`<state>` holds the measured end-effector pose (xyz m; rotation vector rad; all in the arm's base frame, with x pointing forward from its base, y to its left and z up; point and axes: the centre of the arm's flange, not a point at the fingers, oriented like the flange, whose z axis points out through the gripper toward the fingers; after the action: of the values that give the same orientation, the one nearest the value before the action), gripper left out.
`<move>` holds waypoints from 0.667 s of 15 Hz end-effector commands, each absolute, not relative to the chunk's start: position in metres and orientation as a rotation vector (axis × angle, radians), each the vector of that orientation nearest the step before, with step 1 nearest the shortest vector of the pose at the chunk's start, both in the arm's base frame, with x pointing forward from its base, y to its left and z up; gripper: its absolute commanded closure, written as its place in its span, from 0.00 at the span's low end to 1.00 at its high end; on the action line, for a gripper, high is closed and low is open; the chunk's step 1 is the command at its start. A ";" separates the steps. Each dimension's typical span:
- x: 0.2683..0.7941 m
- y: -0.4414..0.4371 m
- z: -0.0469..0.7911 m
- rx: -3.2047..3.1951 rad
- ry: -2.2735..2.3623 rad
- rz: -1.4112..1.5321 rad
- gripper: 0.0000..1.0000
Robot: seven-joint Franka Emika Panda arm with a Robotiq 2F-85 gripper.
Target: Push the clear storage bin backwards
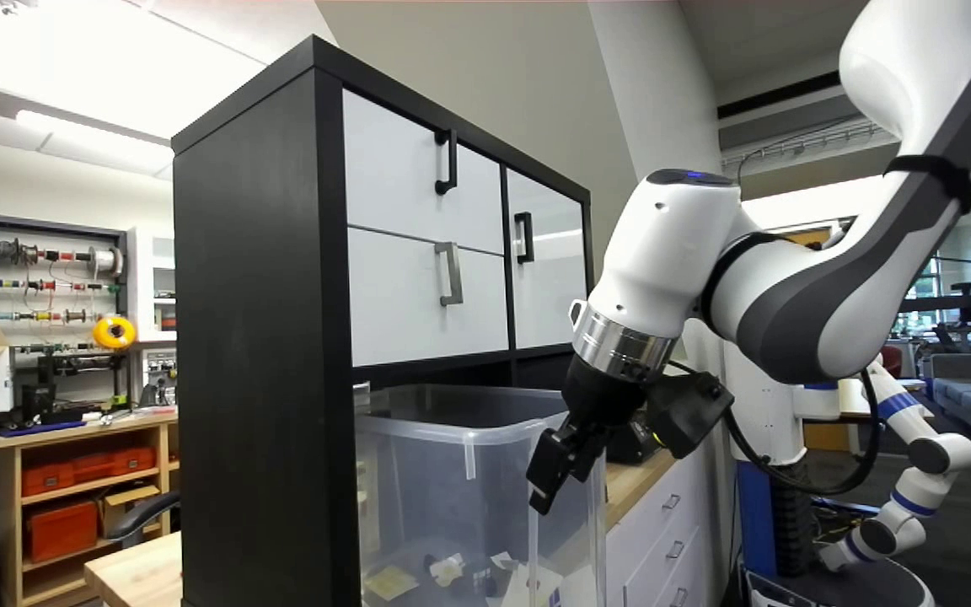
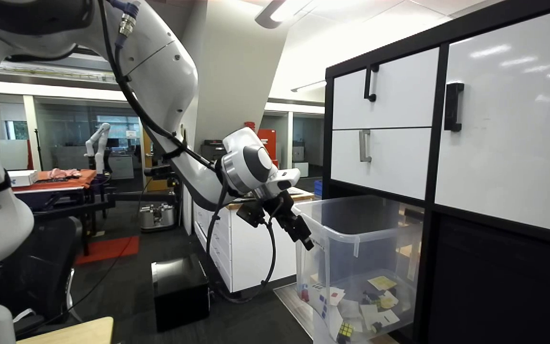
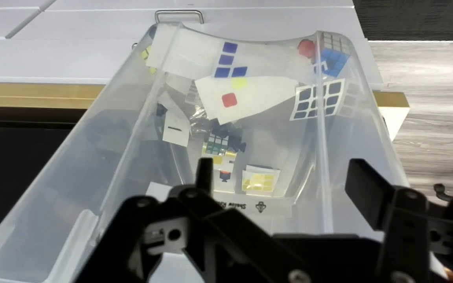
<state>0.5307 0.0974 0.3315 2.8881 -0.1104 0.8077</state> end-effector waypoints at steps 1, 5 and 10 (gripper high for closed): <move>0.555 0.092 0.320 2.882 -0.143 0.890 0.46; 0.572 0.089 0.317 2.873 -0.144 0.919 0.71; 0.593 0.099 0.316 2.862 -0.120 0.948 0.99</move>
<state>0.5678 0.0979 0.3213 2.8800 -0.1046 0.8848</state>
